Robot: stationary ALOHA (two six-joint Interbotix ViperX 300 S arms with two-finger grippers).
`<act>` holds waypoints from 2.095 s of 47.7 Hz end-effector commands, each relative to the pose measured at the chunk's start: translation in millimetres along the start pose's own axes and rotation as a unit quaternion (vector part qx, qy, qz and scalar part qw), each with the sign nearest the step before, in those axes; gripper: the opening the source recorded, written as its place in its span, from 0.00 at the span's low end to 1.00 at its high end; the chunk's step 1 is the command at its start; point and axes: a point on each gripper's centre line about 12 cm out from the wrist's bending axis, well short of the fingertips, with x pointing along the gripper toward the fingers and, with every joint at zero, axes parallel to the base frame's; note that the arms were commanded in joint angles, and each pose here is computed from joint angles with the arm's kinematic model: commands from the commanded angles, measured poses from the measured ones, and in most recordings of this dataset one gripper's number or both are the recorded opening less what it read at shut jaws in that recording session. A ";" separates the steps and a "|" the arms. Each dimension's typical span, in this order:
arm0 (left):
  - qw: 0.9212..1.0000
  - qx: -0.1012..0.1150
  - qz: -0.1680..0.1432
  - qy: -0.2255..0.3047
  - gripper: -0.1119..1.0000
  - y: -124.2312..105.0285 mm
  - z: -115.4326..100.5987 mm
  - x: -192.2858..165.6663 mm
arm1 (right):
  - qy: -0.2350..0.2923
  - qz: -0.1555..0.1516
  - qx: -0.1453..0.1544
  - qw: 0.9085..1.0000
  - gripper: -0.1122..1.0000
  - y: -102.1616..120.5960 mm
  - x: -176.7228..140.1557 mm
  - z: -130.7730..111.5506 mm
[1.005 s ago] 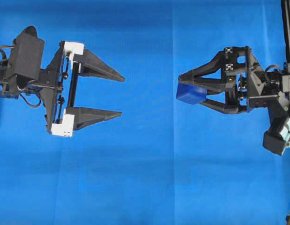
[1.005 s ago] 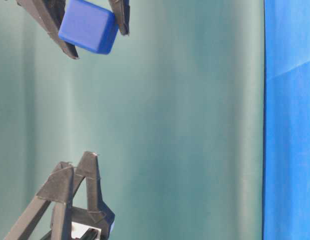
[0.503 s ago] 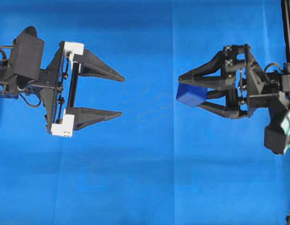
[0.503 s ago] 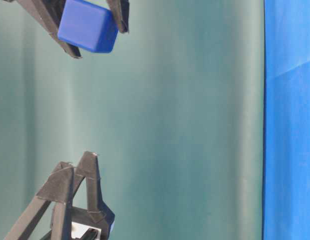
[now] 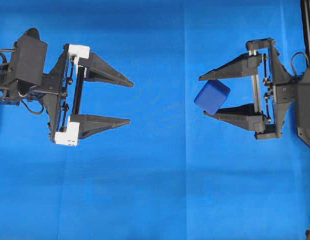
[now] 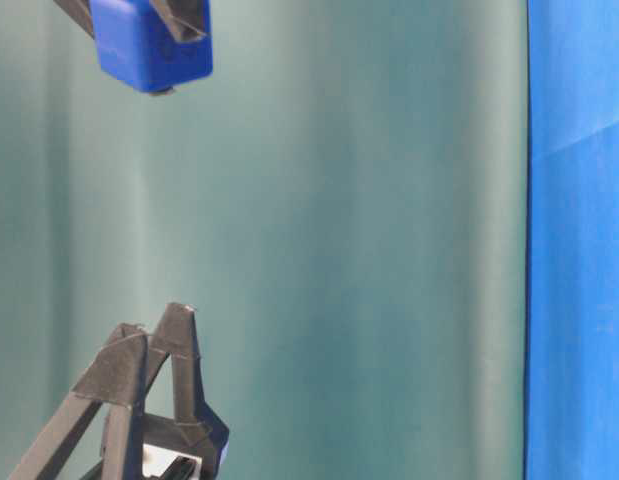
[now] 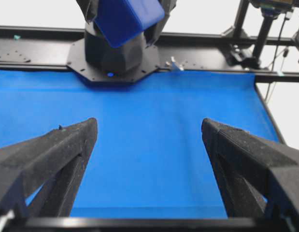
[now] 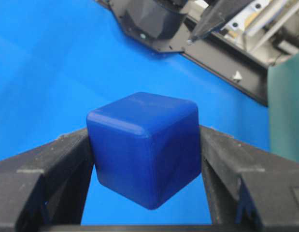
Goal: Handover the blue block to the right arm after grasping it with the left arm, then place it in the designated position.
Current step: 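Pull the cube back toward the right side with the right gripper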
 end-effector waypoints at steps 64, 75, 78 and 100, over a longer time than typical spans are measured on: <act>1.000 0.002 -0.005 -0.018 0.93 -3.0 12.9 0.5 | -0.010 -0.002 0.104 0.995 0.54 -2.3 -8.6 9.3; 1.000 0.002 -0.005 -0.018 0.93 -3.0 12.9 0.5 | -0.010 -0.003 0.104 0.995 0.54 -2.7 -8.6 9.2; 1.000 0.002 -0.005 -0.018 0.93 -3.0 12.9 0.5 | -0.010 -0.002 0.104 0.995 0.54 -2.3 -8.6 9.3; 1.000 0.002 -0.005 -0.019 0.93 -3.0 13.5 0.6 | -0.008 -0.001 0.105 0.994 0.54 -2.0 -7.4 8.3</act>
